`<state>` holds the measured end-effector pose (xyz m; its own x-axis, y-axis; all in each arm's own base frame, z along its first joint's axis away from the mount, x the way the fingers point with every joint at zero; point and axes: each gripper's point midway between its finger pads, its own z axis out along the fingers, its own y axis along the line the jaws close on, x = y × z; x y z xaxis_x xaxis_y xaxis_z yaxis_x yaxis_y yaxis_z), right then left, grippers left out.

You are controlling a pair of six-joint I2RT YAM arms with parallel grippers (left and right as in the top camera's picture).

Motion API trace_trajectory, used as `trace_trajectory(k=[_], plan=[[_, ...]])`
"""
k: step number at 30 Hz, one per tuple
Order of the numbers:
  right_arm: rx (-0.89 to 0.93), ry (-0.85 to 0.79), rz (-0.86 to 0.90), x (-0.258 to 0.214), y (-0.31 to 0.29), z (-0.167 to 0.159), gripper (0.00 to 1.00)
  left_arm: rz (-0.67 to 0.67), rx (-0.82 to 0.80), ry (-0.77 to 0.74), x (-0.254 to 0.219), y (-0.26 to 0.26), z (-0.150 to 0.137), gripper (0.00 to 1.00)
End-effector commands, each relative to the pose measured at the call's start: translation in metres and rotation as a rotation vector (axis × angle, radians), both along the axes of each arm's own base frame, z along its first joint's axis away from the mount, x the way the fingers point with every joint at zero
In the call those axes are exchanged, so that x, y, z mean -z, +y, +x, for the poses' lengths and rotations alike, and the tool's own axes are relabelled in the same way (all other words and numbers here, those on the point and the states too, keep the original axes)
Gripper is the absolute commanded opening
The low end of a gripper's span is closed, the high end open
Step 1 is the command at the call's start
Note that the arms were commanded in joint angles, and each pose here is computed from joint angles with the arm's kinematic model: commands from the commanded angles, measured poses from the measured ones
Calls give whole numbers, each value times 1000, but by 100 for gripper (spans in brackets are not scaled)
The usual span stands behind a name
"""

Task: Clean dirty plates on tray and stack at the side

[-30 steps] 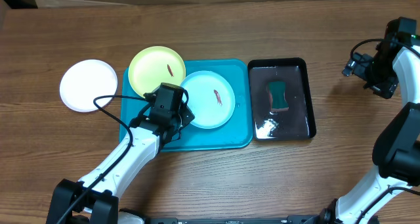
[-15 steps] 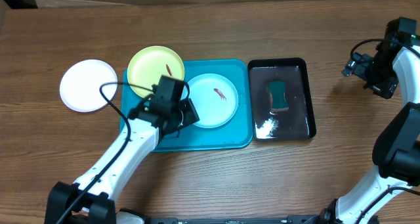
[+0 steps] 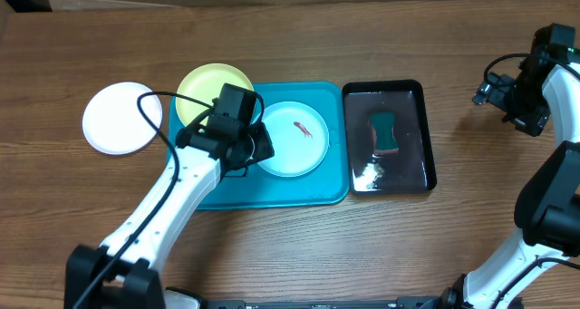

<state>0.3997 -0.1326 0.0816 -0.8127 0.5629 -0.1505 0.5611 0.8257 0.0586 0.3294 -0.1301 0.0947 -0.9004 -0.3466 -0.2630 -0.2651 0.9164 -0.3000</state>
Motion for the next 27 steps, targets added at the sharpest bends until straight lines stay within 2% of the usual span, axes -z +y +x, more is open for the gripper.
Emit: trace_trajectory(k=[1, 3, 4, 5, 8, 11, 13, 17, 22, 25, 27], plan=[[7, -28, -11, -9, -3, 6, 100, 43, -20, 60, 27, 4, 1, 40], [7, -28, -11, -9, -3, 6, 100, 51, -20, 79, 39, 3, 4, 37], [7, -28, -11, -9, -3, 6, 100, 56, -21, 88, 46, 3, 5, 28], [7, -28, -11, -9, -3, 6, 100, 59, -22, 95, 51, 3, 6, 24], [7, -28, -11, -9, -3, 6, 100, 78, -28, 103, 59, 6, 9, 21], [7, -28, -11, -9, -3, 6, 100, 116, -46, 93, 62, 13, 12, 21], [7, -28, -11, -9, -3, 6, 100, 119, -47, 92, 63, 13, 12, 30], [7, -28, -11, -9, -3, 6, 100, 122, -46, 97, 63, 14, 11, 36], [7, -28, -11, -9, -3, 6, 100, 120, -53, 100, 64, 14, 10, 30], [7, -28, -11, -9, -3, 6, 100, 133, -57, 102, 64, 16, 10, 22], [7, -28, -11, -9, -3, 6, 100, 136, -58, 103, 65, 17, 9, 22]])
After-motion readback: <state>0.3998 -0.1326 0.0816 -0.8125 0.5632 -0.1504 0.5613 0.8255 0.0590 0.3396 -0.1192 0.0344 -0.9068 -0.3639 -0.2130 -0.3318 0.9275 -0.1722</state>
